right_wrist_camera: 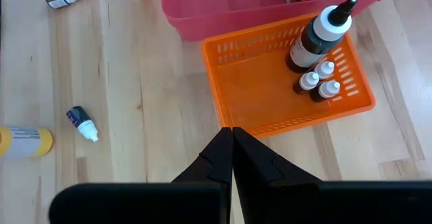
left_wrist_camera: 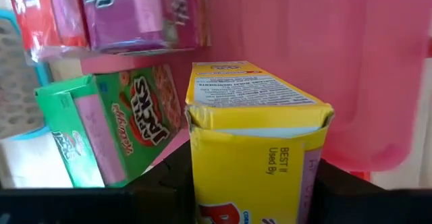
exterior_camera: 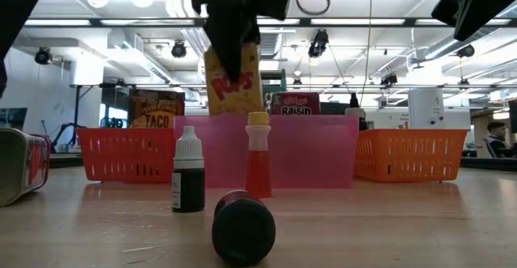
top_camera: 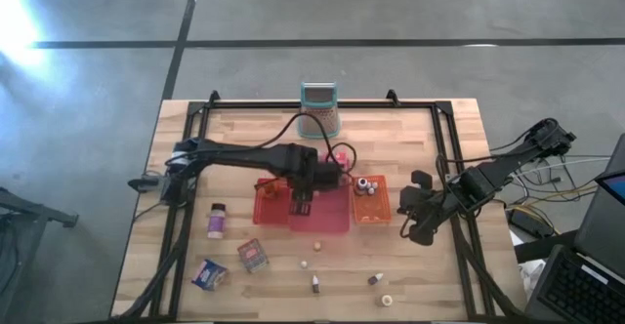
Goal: Pick & Place Kitchen Items
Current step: Put the yellow cereal box into the pink bin
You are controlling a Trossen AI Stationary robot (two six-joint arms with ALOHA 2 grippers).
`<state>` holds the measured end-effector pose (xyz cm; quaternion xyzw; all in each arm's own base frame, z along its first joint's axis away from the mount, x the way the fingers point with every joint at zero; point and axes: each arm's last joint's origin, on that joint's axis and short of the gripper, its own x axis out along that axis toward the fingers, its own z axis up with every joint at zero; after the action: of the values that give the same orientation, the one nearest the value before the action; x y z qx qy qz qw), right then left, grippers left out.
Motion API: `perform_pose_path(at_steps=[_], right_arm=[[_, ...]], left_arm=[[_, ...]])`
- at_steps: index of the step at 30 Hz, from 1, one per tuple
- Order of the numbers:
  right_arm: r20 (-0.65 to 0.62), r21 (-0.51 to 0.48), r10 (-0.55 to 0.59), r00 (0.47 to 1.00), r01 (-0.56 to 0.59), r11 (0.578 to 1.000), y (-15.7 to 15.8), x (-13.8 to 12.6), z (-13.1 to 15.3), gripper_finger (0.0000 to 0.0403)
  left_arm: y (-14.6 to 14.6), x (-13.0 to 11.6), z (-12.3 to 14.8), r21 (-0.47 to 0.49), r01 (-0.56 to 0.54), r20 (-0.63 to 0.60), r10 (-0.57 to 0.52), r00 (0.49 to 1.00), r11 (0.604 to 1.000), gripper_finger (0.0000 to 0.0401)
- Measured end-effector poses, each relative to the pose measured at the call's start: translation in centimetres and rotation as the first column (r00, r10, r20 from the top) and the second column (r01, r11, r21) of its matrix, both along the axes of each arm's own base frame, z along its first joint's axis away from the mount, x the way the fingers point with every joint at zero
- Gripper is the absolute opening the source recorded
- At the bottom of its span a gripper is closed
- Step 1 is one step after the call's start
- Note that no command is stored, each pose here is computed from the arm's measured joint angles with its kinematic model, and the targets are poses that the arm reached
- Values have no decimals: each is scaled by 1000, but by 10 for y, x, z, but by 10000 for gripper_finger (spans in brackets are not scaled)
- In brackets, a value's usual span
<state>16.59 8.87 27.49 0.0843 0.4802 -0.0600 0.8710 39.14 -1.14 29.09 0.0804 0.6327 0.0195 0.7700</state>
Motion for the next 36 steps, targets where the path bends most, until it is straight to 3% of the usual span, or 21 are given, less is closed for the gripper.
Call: perform_pose_path(at_steps=[18, 36], right_arm=[[0, -4, 5, 1000, -5, 1000, 0, 0, 0, 8], [-1, -5, 4, 1000, -4, 1000, 0, 0, 0, 8]], left_arm=[[35, 3, -40, -22, -70, -2, 70, 998, 997, 161], [43, 5, -50, -43, -81, 40, 83, 996, 996, 161]])
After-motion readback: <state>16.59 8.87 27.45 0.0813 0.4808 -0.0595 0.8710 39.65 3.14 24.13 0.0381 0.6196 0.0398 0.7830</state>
